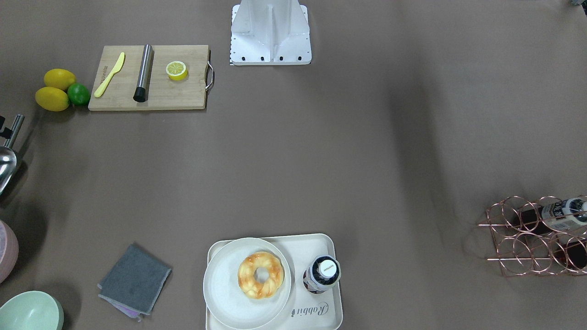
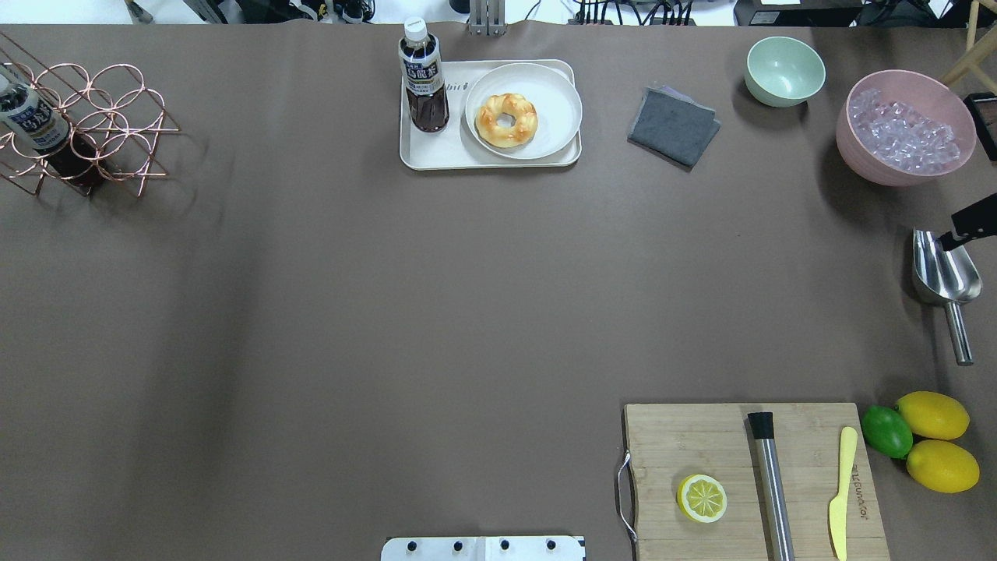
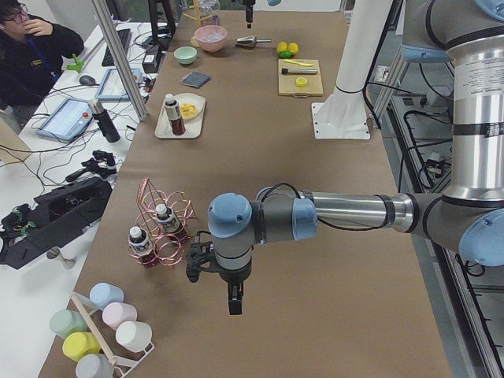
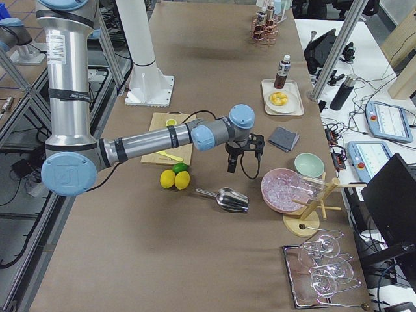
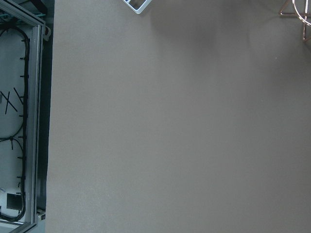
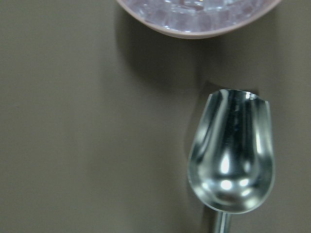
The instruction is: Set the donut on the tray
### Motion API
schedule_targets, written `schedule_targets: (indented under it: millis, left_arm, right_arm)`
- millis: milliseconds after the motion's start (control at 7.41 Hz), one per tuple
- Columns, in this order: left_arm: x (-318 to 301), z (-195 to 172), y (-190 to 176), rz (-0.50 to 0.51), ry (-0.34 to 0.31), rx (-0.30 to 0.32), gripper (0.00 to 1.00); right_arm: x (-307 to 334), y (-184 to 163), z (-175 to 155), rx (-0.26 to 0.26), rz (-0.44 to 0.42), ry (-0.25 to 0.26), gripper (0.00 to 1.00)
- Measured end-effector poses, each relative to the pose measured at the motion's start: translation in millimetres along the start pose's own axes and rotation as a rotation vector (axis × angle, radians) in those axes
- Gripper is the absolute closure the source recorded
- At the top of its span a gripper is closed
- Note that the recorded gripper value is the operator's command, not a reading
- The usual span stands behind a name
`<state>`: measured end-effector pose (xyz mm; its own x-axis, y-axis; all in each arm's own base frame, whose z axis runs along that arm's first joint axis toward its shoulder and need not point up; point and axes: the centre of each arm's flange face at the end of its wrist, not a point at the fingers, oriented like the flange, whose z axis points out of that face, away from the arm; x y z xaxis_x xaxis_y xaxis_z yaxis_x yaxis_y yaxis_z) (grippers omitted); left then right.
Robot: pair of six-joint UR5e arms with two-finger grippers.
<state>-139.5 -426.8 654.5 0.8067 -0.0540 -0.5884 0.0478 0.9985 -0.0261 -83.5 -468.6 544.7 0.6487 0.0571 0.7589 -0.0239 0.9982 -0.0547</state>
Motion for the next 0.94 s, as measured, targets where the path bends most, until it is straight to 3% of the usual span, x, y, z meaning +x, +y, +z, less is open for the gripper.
schedule_targets:
  millis: [270,405,675,944]
  left_arm:
    - [-1,1,1,-0.002,0.0,-0.001,0.02]
    - [-1,1,1,-0.004,0.001,-0.002,0.02]
    - [-1,2,1,-0.005,0.001,-0.004,0.02]
    - [-3,3,-1,-0.001,0.0,-0.003,0.02]
  right_arm:
    - [58,9,-12,-0.008,-0.056,0.092,0.01]
    - [89,9,-22,-0.049,-0.08,0.134,0.01]
    - [140,4,-34,-0.12,-0.081,0.157,0.01]
    - [158,2,-34,-0.137,-0.065,0.154,0.01]
